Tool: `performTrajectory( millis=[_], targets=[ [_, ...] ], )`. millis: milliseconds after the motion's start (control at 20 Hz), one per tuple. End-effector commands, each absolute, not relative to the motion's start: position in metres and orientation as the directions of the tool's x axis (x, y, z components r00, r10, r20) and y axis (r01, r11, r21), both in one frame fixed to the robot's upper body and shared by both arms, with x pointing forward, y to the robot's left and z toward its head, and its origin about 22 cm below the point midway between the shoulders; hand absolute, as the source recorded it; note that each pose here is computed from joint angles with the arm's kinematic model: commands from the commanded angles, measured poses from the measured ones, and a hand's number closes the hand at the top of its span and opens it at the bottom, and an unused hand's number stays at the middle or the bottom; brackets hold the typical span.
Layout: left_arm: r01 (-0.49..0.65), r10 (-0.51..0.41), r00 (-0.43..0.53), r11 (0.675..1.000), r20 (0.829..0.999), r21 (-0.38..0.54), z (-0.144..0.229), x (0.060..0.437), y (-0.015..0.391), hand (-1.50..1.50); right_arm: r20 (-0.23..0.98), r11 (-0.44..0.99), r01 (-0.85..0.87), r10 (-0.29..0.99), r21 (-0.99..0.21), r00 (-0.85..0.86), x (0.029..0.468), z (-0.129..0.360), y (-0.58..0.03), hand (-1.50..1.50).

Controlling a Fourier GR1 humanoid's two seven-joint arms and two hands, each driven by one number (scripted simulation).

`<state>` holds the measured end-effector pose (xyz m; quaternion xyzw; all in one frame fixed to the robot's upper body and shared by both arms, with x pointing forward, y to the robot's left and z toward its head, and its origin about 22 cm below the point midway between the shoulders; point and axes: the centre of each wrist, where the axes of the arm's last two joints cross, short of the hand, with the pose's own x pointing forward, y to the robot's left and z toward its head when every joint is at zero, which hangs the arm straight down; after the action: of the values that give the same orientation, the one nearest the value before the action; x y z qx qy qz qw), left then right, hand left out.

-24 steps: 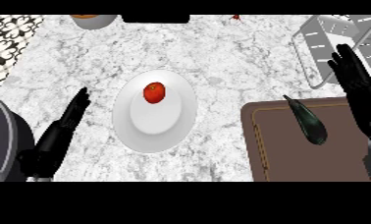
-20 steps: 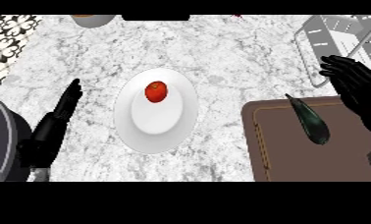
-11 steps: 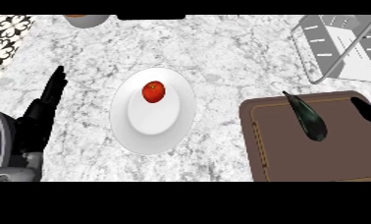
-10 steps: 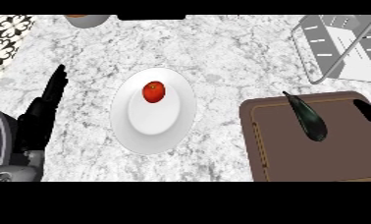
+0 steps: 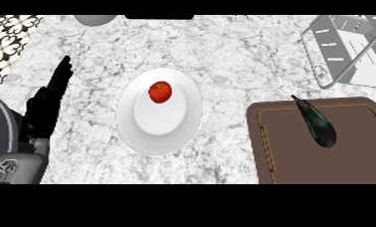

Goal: Pick the eggplant from the tray and place it in the tiered basket

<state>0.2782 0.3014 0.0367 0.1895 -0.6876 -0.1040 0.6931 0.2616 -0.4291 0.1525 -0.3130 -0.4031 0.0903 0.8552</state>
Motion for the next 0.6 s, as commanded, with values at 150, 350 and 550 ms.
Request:
performTrajectory(
  millis=[150, 350, 550],
  targets=[
    [-0.091, -0.399, 0.033, 0.912, 0.916, 0.4, 0.037, 0.286, 0.287, 0.0, 0.41, 0.742, -0.213, 0.558, -0.636, 0.722, 0.302, 0.201, -0.407, -1.5],
    [-0.091, -0.407, 0.021, 0.909, 0.913, 0.407, 0.026, 0.278, 0.292, 0.0, 0.376, 0.745, -0.218, 0.538, -0.63, 0.754, 0.339, 0.186, -0.384, -1.5],
    [-0.09, -0.413, 0.014, 0.907, 0.911, 0.412, 0.041, 0.283, 0.291, 0.0, 0.301, 0.76, -0.256, 0.508, -0.597, 0.807, 0.356, 0.171, -0.376, -1.5]
  ],
)
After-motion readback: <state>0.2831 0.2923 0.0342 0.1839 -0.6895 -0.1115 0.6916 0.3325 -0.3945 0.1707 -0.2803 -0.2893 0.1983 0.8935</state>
